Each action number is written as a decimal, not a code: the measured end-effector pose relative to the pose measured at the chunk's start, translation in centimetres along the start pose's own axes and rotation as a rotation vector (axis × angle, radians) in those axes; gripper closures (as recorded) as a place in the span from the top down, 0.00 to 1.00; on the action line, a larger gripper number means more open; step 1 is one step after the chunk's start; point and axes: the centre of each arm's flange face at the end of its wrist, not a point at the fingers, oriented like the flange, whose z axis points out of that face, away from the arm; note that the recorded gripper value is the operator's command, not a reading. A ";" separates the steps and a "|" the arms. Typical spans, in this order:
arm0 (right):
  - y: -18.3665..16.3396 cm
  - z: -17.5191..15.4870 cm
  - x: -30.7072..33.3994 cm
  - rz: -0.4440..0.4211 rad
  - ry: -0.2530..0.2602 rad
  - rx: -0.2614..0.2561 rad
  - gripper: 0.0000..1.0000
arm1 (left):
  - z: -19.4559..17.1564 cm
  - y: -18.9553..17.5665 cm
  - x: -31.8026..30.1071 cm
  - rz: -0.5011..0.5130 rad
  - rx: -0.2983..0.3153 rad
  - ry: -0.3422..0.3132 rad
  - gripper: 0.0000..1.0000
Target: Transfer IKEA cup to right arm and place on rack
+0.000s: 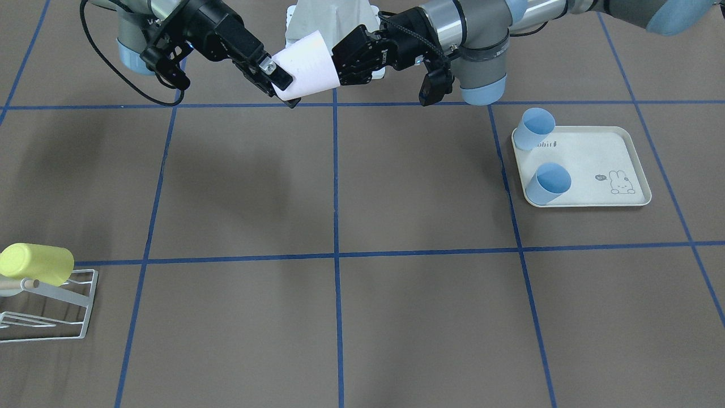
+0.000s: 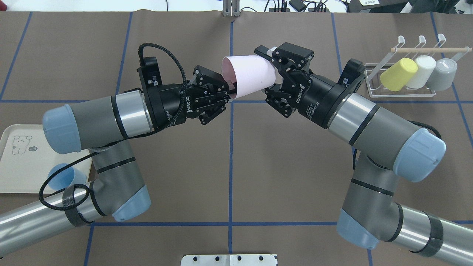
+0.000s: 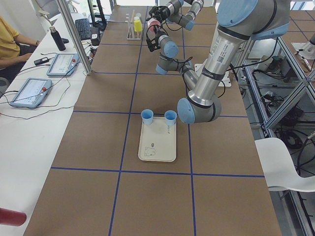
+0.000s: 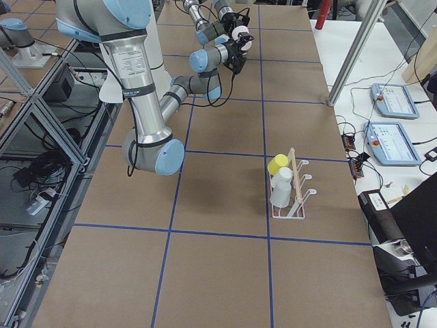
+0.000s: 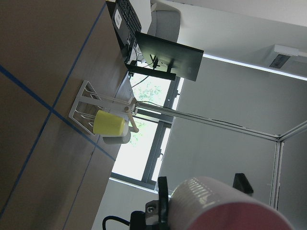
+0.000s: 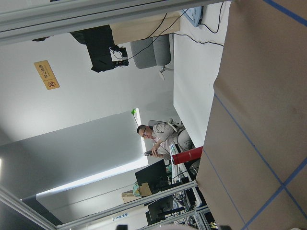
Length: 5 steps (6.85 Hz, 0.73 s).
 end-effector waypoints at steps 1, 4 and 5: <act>0.2 0.0 0.3 -0.012 0.005 -0.004 0.00 | 0.0 -0.1 -0.1 0.003 0.005 -0.001 0.99; -0.1 0.6 0.8 -0.249 0.028 0.013 0.00 | -1.2 -1.6 -0.4 0.071 0.037 -0.023 0.99; -1.4 1.1 0.8 -0.359 0.059 0.057 0.00 | -2.8 -3.3 -0.7 0.145 0.068 -0.043 0.99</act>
